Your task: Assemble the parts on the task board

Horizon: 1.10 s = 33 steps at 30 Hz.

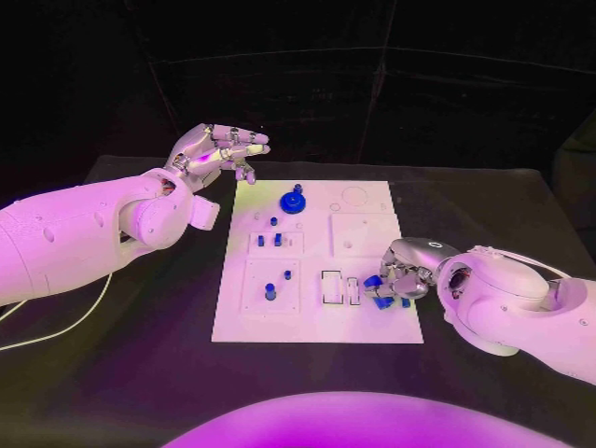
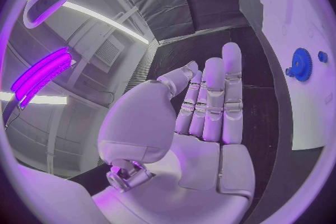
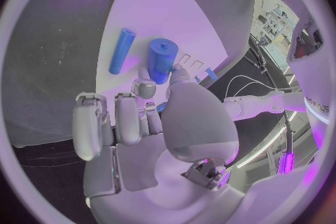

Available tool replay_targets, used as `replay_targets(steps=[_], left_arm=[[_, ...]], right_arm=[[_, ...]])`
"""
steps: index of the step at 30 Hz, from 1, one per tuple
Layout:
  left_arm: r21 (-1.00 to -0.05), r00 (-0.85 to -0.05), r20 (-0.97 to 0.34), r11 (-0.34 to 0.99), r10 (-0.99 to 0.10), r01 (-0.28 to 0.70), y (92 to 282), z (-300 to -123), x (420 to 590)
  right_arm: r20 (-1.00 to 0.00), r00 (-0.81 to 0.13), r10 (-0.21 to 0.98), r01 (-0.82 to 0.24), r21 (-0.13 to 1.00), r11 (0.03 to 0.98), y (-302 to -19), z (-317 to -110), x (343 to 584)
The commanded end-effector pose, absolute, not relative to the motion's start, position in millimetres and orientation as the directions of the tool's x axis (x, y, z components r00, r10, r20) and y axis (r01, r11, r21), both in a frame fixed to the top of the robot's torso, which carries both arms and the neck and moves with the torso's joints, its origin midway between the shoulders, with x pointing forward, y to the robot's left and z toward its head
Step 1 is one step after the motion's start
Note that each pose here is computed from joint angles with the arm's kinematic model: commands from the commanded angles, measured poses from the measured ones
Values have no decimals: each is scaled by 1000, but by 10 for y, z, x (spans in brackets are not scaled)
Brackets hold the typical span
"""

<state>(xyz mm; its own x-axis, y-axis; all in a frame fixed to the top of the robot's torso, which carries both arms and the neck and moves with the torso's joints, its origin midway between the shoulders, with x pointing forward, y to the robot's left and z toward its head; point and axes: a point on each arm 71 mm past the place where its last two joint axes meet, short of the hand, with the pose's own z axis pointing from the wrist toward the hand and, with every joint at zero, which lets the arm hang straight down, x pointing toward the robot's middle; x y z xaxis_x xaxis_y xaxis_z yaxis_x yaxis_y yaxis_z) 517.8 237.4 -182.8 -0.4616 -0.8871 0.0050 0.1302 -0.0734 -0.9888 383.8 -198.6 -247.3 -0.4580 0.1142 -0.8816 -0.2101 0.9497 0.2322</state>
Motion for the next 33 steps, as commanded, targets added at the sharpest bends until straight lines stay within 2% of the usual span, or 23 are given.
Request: replay_targets(steps=[1, 6, 11, 21, 33], left_arm=[[-988, -472, 15, -85, -881, 127, 2366, -1817, 5175], [-988, -474, 15, -85, -881, 126, 2360, -1818, 5174], [-989, -476, 16, -86, -879, 125, 2354, -1818, 5172], [-989, -478, 17, -86, -878, 123, 2350, -1819, 5169], [-989, -482, 19, -88, -876, 121, 2331, -1817, 5165]], right_arm=[[-876, -423, 234, -141, 318, 937, -2015, -2421, 3824], [-841, -415, 346, -102, 421, 901, -1986, -2361, 3772], [-820, -418, 391, -100, 470, 877, -1905, -2328, 3736], [-796, -473, 378, -111, 480, 870, -1668, -2375, 3748], [-788, -496, 364, -97, 466, 879, -1486, -2448, 3826]])
